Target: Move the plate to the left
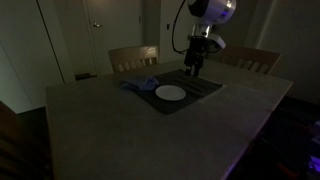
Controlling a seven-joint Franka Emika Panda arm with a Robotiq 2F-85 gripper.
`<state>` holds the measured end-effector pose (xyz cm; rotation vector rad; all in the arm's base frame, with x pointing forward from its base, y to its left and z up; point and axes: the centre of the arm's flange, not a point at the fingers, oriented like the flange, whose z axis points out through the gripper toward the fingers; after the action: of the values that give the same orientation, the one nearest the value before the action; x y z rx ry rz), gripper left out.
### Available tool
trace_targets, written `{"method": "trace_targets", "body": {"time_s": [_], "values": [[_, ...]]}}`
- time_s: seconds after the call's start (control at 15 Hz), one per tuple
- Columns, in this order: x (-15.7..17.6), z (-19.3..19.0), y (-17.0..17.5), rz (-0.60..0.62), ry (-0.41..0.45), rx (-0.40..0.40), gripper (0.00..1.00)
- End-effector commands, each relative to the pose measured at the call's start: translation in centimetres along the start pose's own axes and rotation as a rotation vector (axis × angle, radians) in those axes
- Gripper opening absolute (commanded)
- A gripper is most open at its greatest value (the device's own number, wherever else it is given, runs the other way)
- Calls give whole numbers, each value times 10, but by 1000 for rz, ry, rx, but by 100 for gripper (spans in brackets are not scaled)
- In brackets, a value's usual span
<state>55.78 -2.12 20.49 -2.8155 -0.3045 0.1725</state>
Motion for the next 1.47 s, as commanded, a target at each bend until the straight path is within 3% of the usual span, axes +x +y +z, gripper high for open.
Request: {"method": "trace_targets", "body": {"time_s": [0.0,0.27,1.4], "values": [[0,0,0,0,0,0,100],[3,7,-1,-3,-8,-22,100],[21,53,3,-4,138,-27,100]]}}
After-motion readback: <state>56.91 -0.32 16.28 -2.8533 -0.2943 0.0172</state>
